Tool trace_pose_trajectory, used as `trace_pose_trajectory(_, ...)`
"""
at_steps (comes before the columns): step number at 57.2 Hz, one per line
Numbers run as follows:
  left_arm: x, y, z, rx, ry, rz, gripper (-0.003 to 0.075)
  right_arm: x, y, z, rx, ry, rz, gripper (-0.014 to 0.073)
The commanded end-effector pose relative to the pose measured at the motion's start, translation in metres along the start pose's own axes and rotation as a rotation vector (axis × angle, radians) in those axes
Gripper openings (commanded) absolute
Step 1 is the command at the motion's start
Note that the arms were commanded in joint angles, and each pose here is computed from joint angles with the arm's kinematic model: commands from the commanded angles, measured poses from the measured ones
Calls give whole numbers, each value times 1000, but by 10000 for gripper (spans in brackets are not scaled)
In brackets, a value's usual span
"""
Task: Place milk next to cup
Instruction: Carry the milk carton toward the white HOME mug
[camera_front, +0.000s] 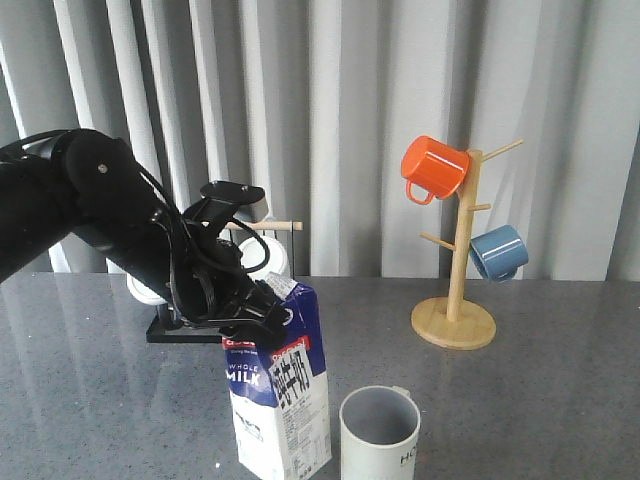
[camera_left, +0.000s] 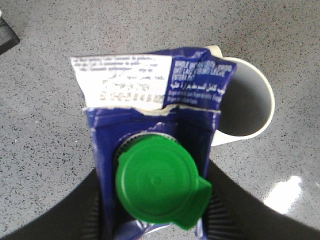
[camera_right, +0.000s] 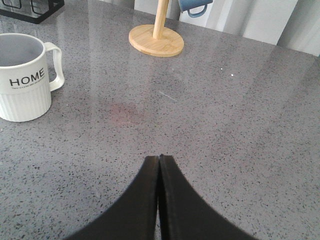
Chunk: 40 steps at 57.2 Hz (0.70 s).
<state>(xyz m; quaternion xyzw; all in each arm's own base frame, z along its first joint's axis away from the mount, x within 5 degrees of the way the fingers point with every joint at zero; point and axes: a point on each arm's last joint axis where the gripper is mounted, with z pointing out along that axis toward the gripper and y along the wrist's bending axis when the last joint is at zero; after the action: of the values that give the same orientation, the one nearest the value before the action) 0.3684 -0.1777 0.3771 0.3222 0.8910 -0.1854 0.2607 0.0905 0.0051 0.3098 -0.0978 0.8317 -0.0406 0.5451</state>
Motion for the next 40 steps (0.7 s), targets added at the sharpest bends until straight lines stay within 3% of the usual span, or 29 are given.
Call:
trace_pose_trajectory(1, -11, -10, -19, 10, -105, 0, 68, -13, -2, -3, 7, -85, -15, -9)
trace_pose_trajectory(15, -9, -6, -11, 9, -77, -3, 92, -13, -2, -3, 7, -85, -14, -9)
trace_pose_trajectory(23, -8, -7, -10, 15, -69, -4, 148, -13, -2, -3, 7, -85, -14, -9)
trace_pose_trajectory(40, -7, -8, -10, 28, -47, -32, 432, -13, -2, -3, 7, -85, -14, -9)
